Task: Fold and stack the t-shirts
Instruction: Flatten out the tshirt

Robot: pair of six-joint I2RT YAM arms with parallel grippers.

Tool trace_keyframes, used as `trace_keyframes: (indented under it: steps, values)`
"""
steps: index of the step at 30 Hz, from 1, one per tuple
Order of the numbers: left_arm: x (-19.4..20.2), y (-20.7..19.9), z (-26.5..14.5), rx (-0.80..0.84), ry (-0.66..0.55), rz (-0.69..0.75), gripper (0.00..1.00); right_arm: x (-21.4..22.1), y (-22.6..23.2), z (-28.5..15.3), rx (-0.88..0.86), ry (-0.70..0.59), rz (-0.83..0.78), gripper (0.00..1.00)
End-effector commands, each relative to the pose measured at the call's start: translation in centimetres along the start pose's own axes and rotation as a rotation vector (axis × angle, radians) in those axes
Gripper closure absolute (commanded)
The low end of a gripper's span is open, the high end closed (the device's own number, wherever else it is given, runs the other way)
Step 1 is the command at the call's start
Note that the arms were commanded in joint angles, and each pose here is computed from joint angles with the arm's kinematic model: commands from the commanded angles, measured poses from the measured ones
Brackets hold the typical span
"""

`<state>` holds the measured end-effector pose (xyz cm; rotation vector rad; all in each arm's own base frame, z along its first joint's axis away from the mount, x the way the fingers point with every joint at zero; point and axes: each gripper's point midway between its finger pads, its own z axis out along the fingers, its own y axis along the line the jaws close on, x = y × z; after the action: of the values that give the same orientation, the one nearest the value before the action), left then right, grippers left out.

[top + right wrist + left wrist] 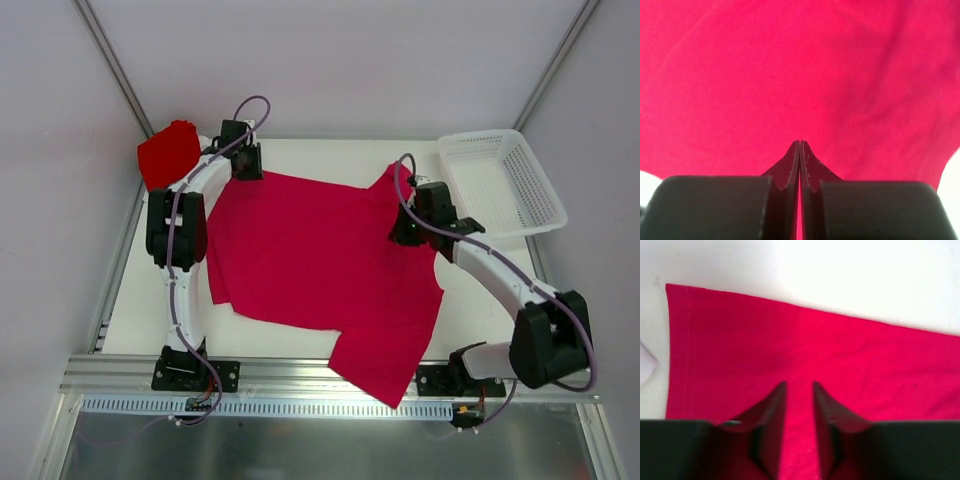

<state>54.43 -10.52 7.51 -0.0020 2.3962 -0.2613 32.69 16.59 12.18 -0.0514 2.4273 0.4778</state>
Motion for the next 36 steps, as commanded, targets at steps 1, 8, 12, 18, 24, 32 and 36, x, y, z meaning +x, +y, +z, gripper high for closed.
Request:
trace_keyframes:
  steps: [1,8,12,18,24,32,36]
  values:
    - [-1.5,-0.1,-0.1,0.014,0.024,-0.04,0.81,-0.3,1.2,-3.6,-0.07,-0.1,0.058,1.0]
    - [0.5,3.2,1.5,-0.146,0.12,-0.098,0.92,-0.5,2.1,-11.9,-0.131,-0.277,0.067,0.99]
    - [-0.4,3.8,1.3,-0.214,0.169,-0.115,0.87,-0.2,2.7,-16.4,-0.177,-0.353,0.085,0.99]
    - [1.9,5.4,1.9,-0.3,0.258,-0.107,0.85,0.4,2.7,-21.7,-0.205,-0.456,0.106,0.99]
    - [3.8,5.9,2.0,-0.359,0.351,-0.068,0.82,1.0,2.8,-25.0,-0.224,-0.494,0.099,0.98]
    - [4.6,8.9,0.8,-0.559,0.388,0.024,0.8,1.9,1.9,-26.4,-0.193,-0.51,0.095,0.94]
    - [5.7,11.3,0.0,-0.684,0.437,0.103,0.75,1.9,1.6,-26.5,-0.181,-0.523,0.095,0.91]
